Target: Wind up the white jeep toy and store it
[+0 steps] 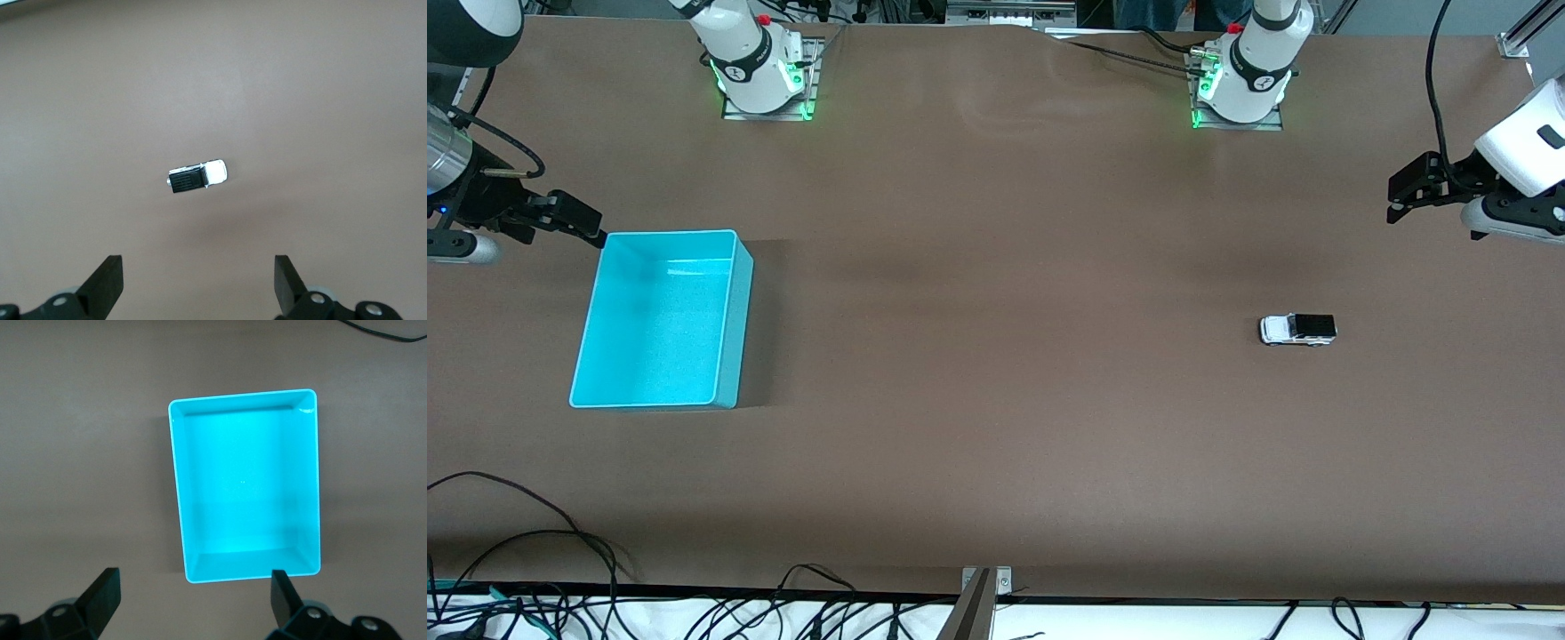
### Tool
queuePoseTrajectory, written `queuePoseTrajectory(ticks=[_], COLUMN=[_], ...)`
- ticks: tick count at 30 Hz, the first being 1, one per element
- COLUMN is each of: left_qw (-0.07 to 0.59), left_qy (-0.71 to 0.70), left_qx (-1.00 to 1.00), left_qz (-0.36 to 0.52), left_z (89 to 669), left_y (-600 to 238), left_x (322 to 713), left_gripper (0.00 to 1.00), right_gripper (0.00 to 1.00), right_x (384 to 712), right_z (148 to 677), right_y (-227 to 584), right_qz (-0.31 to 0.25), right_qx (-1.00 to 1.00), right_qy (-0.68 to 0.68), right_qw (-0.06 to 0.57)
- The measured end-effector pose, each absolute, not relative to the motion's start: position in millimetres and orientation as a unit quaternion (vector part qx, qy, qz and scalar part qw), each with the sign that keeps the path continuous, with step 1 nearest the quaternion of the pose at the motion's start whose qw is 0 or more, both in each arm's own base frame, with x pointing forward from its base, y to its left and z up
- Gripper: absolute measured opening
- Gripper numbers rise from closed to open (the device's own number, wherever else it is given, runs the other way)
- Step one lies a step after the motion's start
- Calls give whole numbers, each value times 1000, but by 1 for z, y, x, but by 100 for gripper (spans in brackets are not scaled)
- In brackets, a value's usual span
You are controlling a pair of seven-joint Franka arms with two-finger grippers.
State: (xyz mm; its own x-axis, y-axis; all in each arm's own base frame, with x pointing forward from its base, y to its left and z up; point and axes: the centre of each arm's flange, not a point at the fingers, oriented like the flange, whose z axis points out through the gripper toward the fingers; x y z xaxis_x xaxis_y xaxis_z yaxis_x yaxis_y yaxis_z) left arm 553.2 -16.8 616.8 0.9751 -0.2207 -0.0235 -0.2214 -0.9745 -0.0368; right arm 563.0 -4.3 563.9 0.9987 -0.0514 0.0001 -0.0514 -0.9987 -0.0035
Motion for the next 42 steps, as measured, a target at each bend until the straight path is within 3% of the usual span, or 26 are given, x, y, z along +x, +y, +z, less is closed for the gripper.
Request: queuePoseTrajectory(ticks=[42], left_qw=[20], left_qy=[73], left_qx=[-997], left_qz=[5], left_z=[617], left_y=[-8], left_x=[559], left_gripper=[100], right_gripper=[100], right_x=[563], right_z=[564], right_y=[-5], right_qz=[0], right_qx=[-1000], right_qy=[26], right_qw=[2])
